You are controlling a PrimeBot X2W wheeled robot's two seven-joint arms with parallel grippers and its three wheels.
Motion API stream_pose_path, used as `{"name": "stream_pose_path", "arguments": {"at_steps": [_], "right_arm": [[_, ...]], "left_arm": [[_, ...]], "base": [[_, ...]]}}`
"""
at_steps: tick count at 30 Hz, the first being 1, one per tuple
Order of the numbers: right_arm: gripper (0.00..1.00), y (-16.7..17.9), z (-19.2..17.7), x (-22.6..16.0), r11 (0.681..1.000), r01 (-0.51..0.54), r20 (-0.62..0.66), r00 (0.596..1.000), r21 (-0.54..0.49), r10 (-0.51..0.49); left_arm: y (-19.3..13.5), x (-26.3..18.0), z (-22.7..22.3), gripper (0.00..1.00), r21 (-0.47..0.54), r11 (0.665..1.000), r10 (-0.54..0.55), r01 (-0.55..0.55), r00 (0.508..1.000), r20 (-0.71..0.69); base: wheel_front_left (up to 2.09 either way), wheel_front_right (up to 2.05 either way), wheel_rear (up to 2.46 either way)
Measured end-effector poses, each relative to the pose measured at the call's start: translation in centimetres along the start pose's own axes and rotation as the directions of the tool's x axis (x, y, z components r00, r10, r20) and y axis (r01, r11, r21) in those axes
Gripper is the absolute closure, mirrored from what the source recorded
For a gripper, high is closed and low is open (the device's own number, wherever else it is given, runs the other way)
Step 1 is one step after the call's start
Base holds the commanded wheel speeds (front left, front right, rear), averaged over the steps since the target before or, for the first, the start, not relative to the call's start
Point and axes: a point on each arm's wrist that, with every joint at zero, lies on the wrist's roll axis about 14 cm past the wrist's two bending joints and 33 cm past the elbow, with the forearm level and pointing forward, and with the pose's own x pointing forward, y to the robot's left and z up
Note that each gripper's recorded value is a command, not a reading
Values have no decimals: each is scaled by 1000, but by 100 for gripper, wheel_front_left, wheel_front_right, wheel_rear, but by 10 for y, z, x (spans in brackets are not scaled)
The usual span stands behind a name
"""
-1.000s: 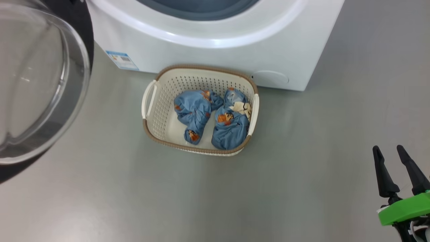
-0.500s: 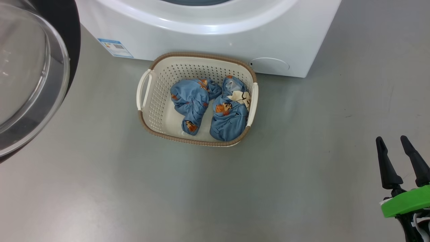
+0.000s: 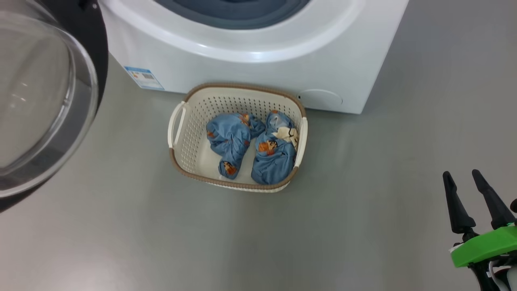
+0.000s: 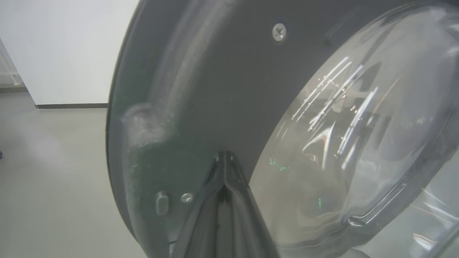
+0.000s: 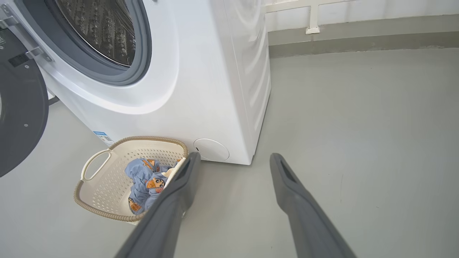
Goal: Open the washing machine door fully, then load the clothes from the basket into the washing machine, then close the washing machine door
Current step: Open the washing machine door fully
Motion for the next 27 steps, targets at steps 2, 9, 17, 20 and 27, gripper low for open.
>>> {"name": "stream_pose_path", "arguments": {"at_steps": [2, 9, 17, 20, 27], "right_arm": [[0, 4, 6, -2, 1000, -6, 13, 1000, -1, 6], [0, 14, 20, -18, 1000, -20, 37, 999, -15, 20], [0, 19, 36, -32, 999, -22, 71, 997, -28, 24], [0, 18, 41, -42, 999, -13, 84, 996, -32, 15], [0, 3, 45, -61, 999, 40, 96, 995, -28, -37]], "left_arm": [[-1, -8, 0, 100, -25, 999, -20, 20, 1000, 5], [-8, -41, 1, 100, -82, 992, -93, 96, 995, 38], [-49, -84, -5, 0, -129, 956, -260, 264, 965, 48], [-69, -108, -14, 0, -134, 928, -346, 346, 938, 29], [-120, -137, -25, 0, -147, 851, -509, 504, 861, 6]], "base": [[0, 0, 0], [0, 0, 0], [0, 0, 0], [0, 0, 0], [0, 0, 0]]}}
